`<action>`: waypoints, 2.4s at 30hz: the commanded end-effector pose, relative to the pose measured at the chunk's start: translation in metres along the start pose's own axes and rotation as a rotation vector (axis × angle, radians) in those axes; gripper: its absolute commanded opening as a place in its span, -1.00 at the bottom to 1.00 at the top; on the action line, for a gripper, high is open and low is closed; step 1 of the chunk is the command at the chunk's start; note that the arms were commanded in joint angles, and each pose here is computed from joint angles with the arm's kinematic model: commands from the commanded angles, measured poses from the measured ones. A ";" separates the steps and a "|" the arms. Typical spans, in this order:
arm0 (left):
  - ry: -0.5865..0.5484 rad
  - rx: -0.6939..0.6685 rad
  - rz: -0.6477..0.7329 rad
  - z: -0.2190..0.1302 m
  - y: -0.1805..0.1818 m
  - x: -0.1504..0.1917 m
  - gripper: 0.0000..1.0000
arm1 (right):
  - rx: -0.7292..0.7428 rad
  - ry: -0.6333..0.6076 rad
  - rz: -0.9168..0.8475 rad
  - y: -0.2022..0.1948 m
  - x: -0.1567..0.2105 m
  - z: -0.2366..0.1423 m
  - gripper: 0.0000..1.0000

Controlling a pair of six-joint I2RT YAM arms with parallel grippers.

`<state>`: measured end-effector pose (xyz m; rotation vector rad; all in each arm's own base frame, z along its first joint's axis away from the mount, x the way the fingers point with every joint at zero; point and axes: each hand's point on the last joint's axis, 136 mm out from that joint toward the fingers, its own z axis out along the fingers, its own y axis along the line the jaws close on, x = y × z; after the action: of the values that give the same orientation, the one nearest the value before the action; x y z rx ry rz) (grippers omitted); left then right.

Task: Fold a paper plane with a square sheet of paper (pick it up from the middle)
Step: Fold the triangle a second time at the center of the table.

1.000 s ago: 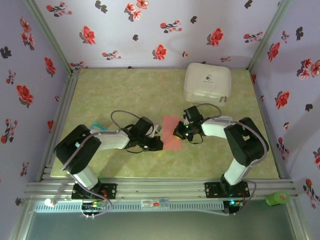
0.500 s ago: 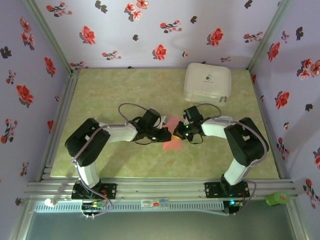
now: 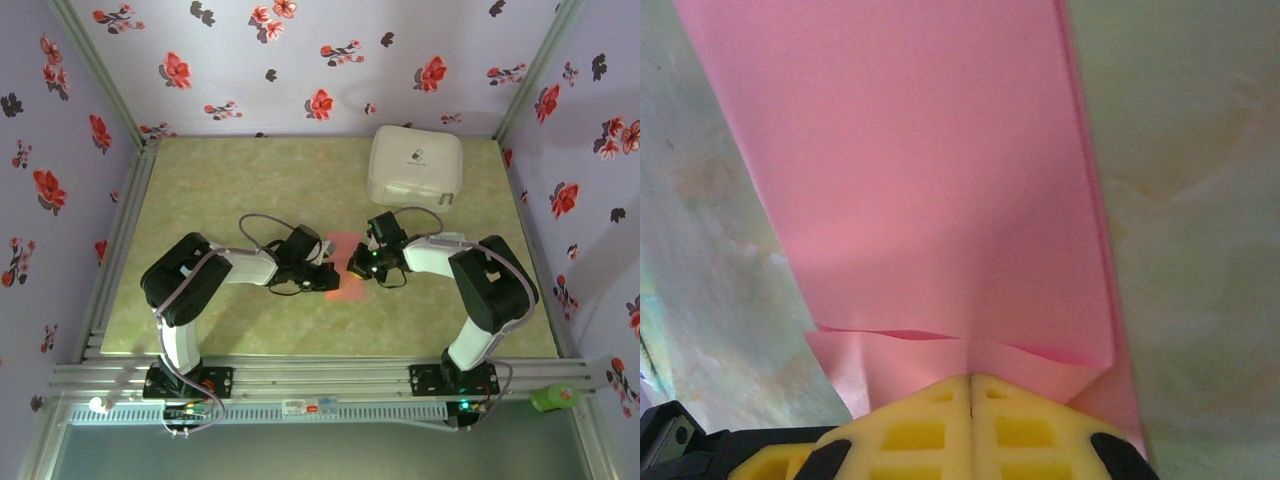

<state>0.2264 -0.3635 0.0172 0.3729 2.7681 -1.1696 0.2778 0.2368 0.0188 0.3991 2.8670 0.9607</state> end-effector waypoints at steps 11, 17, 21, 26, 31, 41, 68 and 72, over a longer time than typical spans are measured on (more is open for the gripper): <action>0.061 -0.127 -0.034 0.003 0.033 0.026 -1.00 | -0.075 0.035 0.014 0.015 0.018 0.014 -1.00; 0.049 -0.129 -0.043 0.002 0.034 0.027 -1.00 | -0.014 0.018 0.062 -0.018 0.021 0.021 -1.00; 0.053 -0.134 -0.044 0.002 0.036 0.029 -1.00 | -0.023 -0.014 0.076 -0.024 0.006 0.013 -1.00; 0.059 -0.140 -0.050 0.002 0.039 0.032 -1.00 | -0.018 -0.041 0.080 -0.028 -0.014 0.002 -0.98; 0.060 -0.139 -0.056 0.003 0.040 0.032 -1.00 | -0.016 -0.085 0.086 -0.037 -0.032 -0.006 -0.96; 0.059 -0.137 -0.058 0.004 0.039 0.033 -1.00 | -0.163 -0.165 0.023 -0.005 -0.043 -0.034 -0.92; -0.073 0.007 0.026 -0.018 -0.035 -0.017 -1.00 | 0.077 -0.002 0.029 -0.047 -0.006 -0.001 -1.00; -0.053 0.024 0.032 -0.004 -0.042 -0.022 -1.00 | 0.078 0.000 0.037 -0.047 -0.005 0.000 -1.00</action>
<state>0.2341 -0.3801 0.0508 0.3686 2.6964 -1.1702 0.2842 0.2185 0.0158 0.3944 2.8225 1.0350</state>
